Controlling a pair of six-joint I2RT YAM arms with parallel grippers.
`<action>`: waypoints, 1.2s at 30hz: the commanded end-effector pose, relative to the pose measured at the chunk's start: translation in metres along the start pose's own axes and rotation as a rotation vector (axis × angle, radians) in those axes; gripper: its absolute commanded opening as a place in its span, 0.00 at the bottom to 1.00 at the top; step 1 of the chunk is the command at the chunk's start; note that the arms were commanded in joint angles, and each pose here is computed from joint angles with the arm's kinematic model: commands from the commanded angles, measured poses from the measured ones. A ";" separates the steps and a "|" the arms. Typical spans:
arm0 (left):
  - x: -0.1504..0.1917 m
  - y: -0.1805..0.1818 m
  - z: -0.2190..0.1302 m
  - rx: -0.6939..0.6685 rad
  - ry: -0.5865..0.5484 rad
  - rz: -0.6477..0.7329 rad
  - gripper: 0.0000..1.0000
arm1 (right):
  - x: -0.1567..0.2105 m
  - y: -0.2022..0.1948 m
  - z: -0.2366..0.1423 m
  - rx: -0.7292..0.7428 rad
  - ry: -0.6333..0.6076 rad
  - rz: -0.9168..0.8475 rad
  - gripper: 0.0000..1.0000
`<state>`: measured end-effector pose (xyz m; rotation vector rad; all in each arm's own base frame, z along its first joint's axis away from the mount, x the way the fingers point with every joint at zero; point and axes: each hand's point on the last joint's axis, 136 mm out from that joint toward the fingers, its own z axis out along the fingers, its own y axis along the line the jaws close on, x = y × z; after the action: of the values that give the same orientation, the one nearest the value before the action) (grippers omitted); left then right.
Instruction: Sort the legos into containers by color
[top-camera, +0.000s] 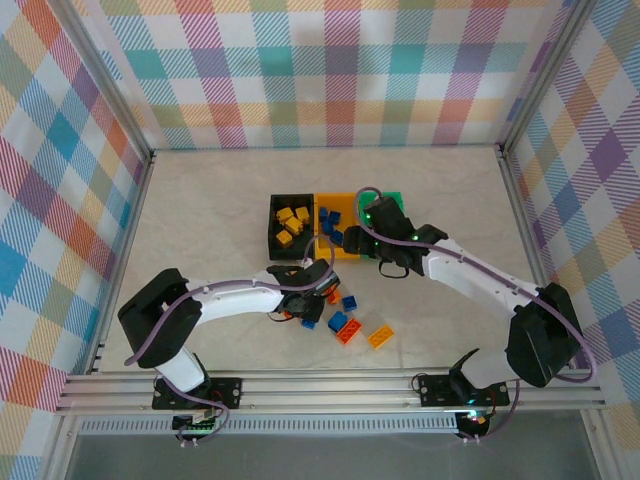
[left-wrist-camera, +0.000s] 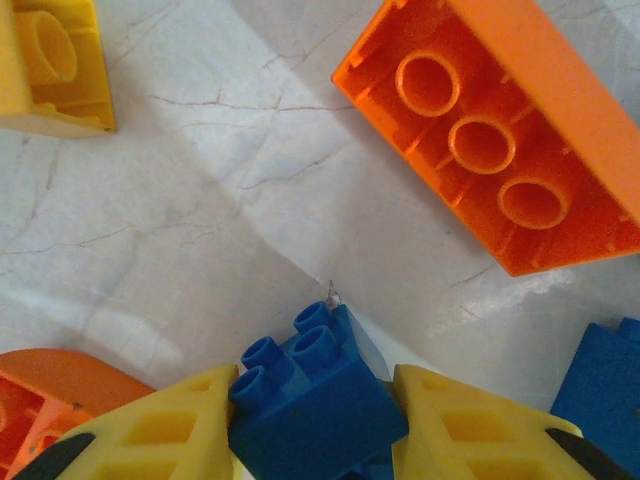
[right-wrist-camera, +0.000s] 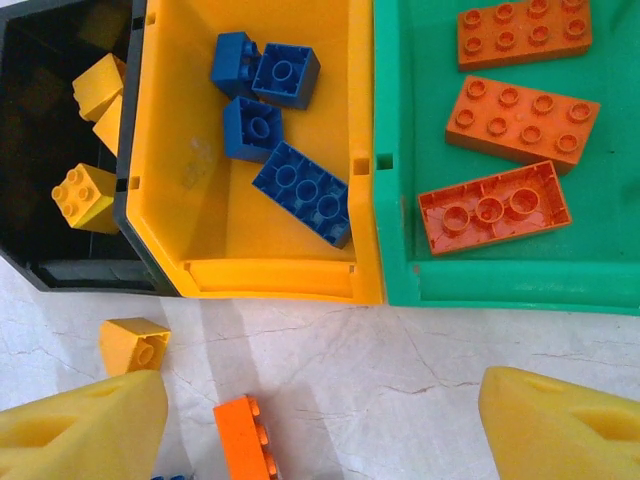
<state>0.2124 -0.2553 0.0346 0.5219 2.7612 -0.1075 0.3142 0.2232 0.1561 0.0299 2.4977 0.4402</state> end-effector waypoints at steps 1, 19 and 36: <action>-0.027 -0.006 -0.034 0.019 -0.094 -0.003 0.28 | -0.006 -0.004 -0.009 -0.003 -0.038 0.031 0.82; -0.202 0.004 -0.043 0.040 -0.276 -0.118 0.27 | 0.038 -0.036 -0.025 0.013 0.015 0.086 0.82; -0.252 -0.012 -0.094 0.189 -0.377 -0.187 0.81 | 0.127 -0.003 0.011 -0.149 0.288 -0.045 0.82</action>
<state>0.4153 -0.3441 0.1456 0.2892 2.5234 -0.3182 0.2233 0.2253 0.0825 -0.0865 2.7248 0.6086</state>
